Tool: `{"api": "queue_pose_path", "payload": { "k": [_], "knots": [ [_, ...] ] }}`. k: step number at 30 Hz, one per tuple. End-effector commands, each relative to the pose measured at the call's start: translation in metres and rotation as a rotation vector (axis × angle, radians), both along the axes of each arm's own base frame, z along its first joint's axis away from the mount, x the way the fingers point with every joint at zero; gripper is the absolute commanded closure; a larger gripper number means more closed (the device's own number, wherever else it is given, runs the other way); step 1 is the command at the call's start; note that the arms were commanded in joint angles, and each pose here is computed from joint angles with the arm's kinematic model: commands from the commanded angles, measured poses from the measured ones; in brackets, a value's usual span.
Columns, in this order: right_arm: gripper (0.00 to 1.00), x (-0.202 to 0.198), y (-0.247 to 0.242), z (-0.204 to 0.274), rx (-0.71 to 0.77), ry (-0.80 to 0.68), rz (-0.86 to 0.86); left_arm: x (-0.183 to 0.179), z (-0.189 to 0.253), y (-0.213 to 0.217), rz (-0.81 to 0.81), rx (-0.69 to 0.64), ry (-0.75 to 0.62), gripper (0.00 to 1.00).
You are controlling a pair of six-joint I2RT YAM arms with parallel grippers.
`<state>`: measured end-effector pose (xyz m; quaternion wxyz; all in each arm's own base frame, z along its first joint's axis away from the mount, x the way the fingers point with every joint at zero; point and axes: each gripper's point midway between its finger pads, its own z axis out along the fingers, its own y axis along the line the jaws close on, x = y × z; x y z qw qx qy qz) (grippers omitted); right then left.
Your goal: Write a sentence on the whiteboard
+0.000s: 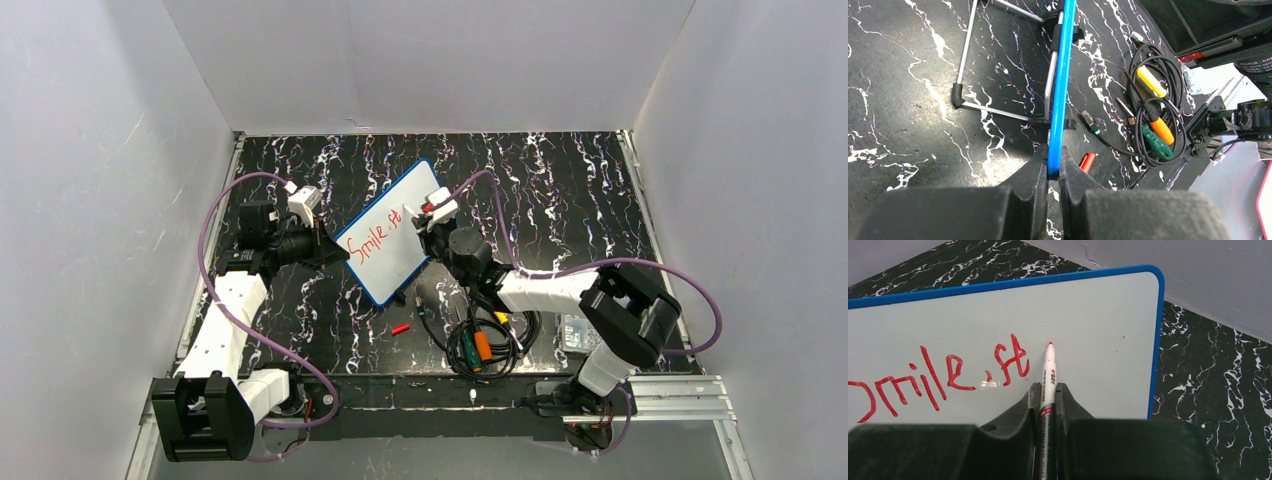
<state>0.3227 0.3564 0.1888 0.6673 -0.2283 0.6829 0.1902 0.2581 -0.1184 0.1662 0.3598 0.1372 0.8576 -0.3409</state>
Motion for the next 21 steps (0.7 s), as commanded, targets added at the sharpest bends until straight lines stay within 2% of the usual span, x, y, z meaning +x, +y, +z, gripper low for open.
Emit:
{"api": "queue_pose_path", "payload": {
  "k": [1, 9, 21],
  "knots": [
    [0.99, 0.007, 0.011, 0.031, 0.069, -0.058, 0.017, -0.009, -0.011, 0.001, -0.022, 0.034, 0.052, 1.00],
    [0.99, 0.000, 0.016, 0.028, 0.065, -0.056, 0.066, -0.009, -0.011, 0.001, -0.020, 0.036, 0.051, 1.00],
    [0.99, -0.015, 0.007, -0.011, 0.044, 0.037, 0.071, -0.008, -0.012, 0.001, -0.018, 0.039, 0.052, 1.00]
  ]
}}
